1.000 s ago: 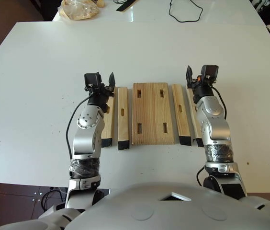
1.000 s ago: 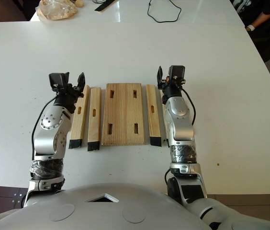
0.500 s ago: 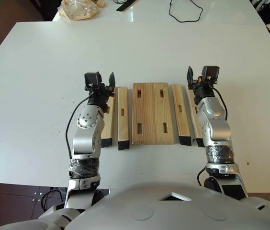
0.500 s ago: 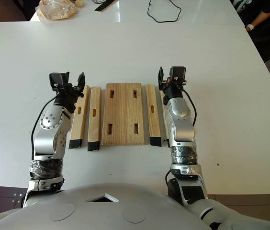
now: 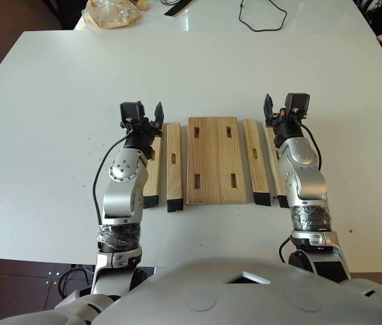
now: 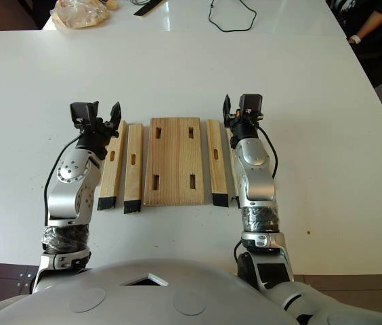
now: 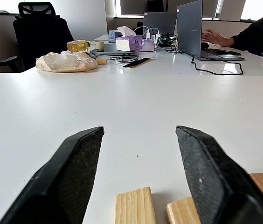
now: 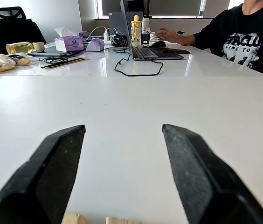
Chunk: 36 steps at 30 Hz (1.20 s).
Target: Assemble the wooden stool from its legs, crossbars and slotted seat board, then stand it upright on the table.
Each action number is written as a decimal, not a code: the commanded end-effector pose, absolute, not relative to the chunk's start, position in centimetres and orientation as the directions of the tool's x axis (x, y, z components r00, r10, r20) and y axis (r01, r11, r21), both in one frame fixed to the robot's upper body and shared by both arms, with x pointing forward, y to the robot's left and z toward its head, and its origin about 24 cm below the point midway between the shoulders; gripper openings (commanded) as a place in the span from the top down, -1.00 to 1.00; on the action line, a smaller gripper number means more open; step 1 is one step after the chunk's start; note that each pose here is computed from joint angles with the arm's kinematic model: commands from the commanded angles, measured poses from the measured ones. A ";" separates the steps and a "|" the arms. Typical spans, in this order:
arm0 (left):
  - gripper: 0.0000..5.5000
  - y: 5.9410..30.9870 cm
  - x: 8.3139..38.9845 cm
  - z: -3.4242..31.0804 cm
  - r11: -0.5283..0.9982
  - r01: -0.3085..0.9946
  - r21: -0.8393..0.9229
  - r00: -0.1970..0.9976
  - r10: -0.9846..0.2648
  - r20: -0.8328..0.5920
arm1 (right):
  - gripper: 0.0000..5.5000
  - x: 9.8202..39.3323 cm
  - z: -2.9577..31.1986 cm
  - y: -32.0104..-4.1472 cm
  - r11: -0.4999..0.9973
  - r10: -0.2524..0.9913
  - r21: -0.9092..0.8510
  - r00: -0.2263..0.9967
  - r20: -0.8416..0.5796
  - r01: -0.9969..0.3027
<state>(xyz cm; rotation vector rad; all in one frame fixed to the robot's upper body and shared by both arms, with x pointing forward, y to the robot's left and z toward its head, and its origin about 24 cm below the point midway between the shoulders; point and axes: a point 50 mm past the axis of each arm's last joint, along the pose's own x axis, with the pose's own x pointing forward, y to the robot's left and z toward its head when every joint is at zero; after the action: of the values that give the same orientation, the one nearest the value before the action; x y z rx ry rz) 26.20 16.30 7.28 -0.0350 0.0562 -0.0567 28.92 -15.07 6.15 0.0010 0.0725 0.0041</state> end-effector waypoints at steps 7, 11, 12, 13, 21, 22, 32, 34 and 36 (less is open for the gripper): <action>-0.04 15.6 24.3 7.1 0.999 0.037 -0.005 0.996 -0.037 -0.081 | -0.12 26.4 7.0 -16.8 0.988 0.107 -0.102 0.988 -0.115 -0.119; -0.04 15.9 23.3 7.6 0.999 -0.032 -0.010 0.997 0.031 -0.064 | -0.12 23.1 8.0 -20.6 0.972 0.124 -0.169 0.969 -0.212 -0.161; -0.04 16.2 23.0 7.7 0.998 -0.056 -0.011 0.997 0.056 -0.061 | -0.12 22.4 8.2 -21.2 0.966 0.138 -0.184 0.961 -0.238 -0.184; -0.04 16.4 22.8 7.7 0.997 -0.079 -0.010 0.995 0.078 -0.057 | -0.12 21.5 8.3 -21.8 0.957 0.153 -0.201 0.950 -0.273 -0.212; -0.04 16.9 21.6 8.1 0.985 -0.171 0.000 0.985 0.171 -0.034 | -0.12 18.4 8.1 -24.1 0.921 0.241 -0.160 0.843 -0.481 -0.355; -0.04 16.9 21.6 8.2 0.985 -0.172 0.000 0.985 0.172 -0.032 | -0.12 18.2 7.9 -24.1 0.924 0.243 -0.145 0.835 -0.493 -0.354; -0.04 16.6 21.3 8.1 0.984 -0.177 -0.007 0.983 0.176 -0.042 | -0.12 16.3 6.3 -24.5 0.935 0.230 -0.067 0.742 -0.630 -0.347; -0.04 16.7 21.4 8.1 0.986 -0.170 -0.004 0.985 0.169 -0.044 | -0.12 15.9 5.8 -24.4 0.936 0.228 -0.062 0.731 -0.643 -0.346; -0.04 16.7 21.4 8.1 0.986 -0.165 0.000 0.985 0.165 -0.046 | -0.12 15.5 5.3 -24.4 0.935 0.221 -0.067 0.719 -0.659 -0.349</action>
<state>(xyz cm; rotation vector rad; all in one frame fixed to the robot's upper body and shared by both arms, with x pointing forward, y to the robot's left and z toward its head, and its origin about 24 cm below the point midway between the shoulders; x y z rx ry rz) 21.45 16.66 8.02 -0.0099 0.0413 0.1720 15.98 -24.39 5.80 -0.1774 0.6771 0.3212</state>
